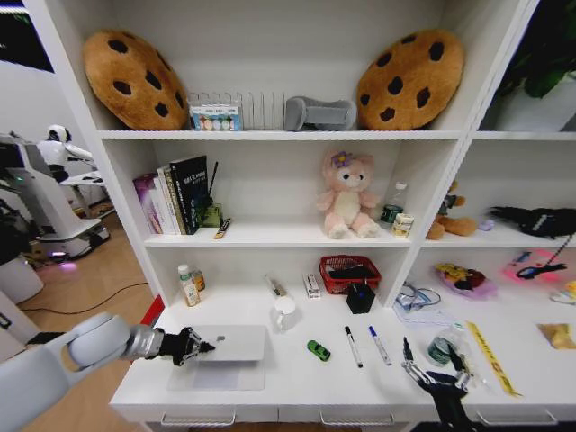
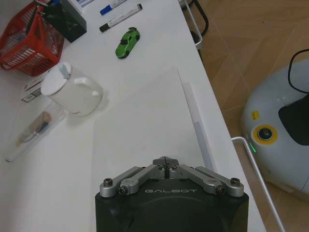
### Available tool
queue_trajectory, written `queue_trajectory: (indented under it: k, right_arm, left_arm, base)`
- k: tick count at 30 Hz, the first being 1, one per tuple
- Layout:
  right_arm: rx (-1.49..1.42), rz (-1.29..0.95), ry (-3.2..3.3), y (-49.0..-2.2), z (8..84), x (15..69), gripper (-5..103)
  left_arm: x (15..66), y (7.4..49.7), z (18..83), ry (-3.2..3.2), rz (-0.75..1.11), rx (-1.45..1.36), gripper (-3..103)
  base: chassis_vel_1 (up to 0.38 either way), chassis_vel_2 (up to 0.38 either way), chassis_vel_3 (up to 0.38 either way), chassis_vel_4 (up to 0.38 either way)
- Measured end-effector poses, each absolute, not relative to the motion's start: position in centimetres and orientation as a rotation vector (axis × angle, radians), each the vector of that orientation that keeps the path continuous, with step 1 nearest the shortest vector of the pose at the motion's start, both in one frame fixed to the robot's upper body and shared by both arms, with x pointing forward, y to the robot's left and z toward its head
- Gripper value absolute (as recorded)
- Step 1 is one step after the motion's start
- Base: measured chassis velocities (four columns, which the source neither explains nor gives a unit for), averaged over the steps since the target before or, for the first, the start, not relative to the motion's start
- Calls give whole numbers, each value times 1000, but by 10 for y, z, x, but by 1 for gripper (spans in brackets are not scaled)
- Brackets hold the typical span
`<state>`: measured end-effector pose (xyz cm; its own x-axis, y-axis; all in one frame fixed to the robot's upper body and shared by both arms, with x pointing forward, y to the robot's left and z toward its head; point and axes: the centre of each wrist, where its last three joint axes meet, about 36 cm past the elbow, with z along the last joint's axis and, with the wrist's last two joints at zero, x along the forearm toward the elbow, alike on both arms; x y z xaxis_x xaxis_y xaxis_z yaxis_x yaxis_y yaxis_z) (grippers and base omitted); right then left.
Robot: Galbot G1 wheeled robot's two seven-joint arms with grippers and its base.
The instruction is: Organize the objects on the table.
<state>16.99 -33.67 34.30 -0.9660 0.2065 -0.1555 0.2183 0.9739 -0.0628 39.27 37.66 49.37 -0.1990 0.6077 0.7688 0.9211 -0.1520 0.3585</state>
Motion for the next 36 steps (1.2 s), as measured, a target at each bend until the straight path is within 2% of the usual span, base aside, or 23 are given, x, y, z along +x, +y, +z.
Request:
queue_trajectory:
  k: [5,6,8,10,11,13,17,19,22,25,26,28,29,32,33,34,35,36]
  right_arm:
    - [329,-117,2973,-337,343,172,100]
    - [321,-116,2974,-335,344,175,100]
    - [316,-115,2975,-335,344,177,100]
    - [308,-112,2980,-333,346,180,100]
    - [308,-112,2980,-333,346,180,100]
    - [295,-115,2984,-334,348,185,100]
    - [280,-118,2987,-334,353,191,100]
    - [262,-124,2999,-334,359,199,100]
    - [251,-127,3005,-333,361,205,100]
    - [192,-126,3036,-332,373,220,100]
    - [192,-126,3036,-332,373,220,100]
    - [161,-114,3075,-331,380,225,100]
    - [161,-114,3075,-331,380,225,100]
    - [143,-129,3129,-328,385,227,100]
    - [143,-129,3129,-328,385,227,100]
    - [98,-140,3153,-327,388,226,100]
    - [88,-141,3157,-327,389,226,100]
    - [40,-149,3169,-327,392,224,100]
  left_arm:
    - [393,383,494,-2023,-1219,-1616,0]
    - [400,390,507,-2235,-1129,-1433,0]
    - [401,394,511,-2327,-1069,-1341,0]
    - [400,407,512,-2558,-878,-1054,0]
    - [400,407,512,-2558,-878,-1054,0]
    - [389,425,511,-2708,-708,-763,0]
    - [377,438,510,-2778,-634,-609,-1]
    - [361,444,505,-2831,-553,-471,10]
    - [349,444,501,-2861,-492,-389,16]
    - [315,446,489,-2907,-328,-146,31]
    - [315,446,489,-2907,-328,-146,31]
    - [292,441,482,-2917,-205,13,43]
    - [292,441,482,-2917,-205,13,43]
    - [266,436,479,-2932,-111,148,53]
    - [266,436,479,-2932,-111,148,53]
    - [253,436,478,-2939,-108,202,64]
    - [251,435,479,-2942,-108,210,64]
    - [242,434,478,-2949,-107,241,70]
  base:
    - [0,0,0,0]
    - [0,0,0,0]
    - [0,0,0,0]
    - [0,0,0,0]
    - [0,0,0,0]
    - [0,0,0,0]
    - [0,0,0,0]
    - [0,0,0,0]
    - [0,0,0,0]
    - [0,0,0,0]
    - [0,0,0,0]
    - [0,0,0,0]
    - [0,0,0,0]
    - [0,0,0,0]
    - [0,0,0,0]
    - [0,0,0,0]
    - [0,0,0,0]
    - [0,0,0,0]
